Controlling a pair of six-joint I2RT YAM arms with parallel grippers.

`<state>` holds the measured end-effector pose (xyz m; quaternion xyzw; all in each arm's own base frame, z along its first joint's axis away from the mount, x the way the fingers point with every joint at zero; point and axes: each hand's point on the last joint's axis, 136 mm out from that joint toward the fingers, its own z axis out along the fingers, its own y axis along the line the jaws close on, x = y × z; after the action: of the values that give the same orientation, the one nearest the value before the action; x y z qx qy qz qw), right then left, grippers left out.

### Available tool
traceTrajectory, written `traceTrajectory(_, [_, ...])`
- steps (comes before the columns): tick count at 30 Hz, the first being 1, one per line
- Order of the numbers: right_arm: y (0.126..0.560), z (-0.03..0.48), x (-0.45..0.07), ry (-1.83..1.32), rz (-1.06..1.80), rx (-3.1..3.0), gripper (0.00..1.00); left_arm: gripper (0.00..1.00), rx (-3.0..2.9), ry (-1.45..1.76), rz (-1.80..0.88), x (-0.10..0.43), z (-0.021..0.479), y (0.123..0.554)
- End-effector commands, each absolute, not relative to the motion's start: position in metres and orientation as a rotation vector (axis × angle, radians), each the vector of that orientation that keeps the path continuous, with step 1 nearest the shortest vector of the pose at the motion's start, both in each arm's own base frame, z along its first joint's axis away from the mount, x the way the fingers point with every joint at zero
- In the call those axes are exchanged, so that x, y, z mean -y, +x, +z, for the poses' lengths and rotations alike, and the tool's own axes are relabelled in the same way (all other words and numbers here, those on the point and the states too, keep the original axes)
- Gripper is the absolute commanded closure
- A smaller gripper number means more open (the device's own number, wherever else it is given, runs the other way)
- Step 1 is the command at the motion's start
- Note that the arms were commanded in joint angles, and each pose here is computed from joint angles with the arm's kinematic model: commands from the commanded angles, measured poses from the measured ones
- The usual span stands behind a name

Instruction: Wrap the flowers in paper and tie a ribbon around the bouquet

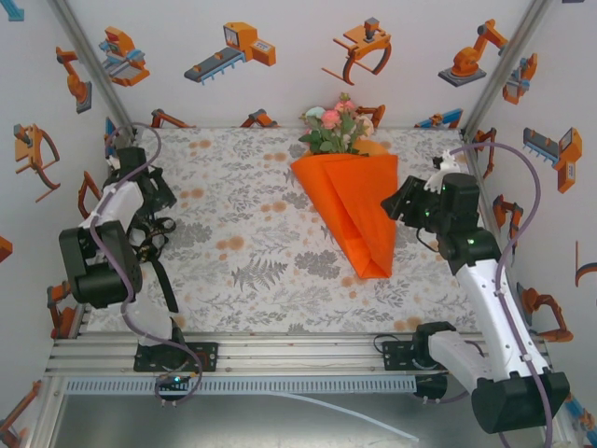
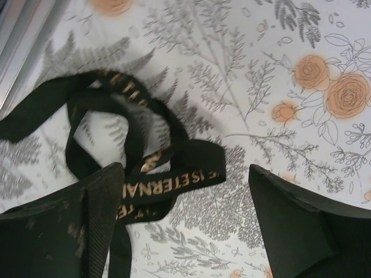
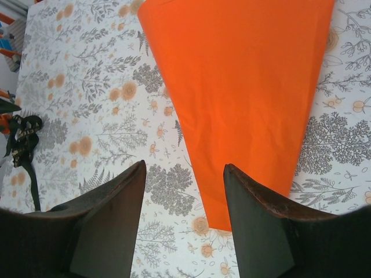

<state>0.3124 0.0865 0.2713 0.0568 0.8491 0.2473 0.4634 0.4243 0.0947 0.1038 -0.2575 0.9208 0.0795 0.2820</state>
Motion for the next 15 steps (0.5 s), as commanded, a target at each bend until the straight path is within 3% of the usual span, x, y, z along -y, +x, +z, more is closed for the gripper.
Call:
traceTrajectory(1, [0.314,0.266,-0.089,0.114,0.616,-2.088,0.46,0.23,-2.59,-0.507,0.116,-0.076,0.091,0.441])
traceTrajectory(11, [0.309,0.271,-0.09,0.138,0.648,-2.076,0.46,0.25,-2.899,-0.34,0.269,-0.083,0.048,0.416])
traceTrajectory(13, [0.309,0.272,-0.091,0.146,0.66,-2.07,0.46,0.3,-2.92,-0.318,0.303,-0.085,0.045,0.413])
traceTrajectory(15, [0.31,0.271,-0.092,0.161,0.677,-2.069,0.47,0.44,-2.92,-0.297,0.273,-0.08,0.044,0.413])
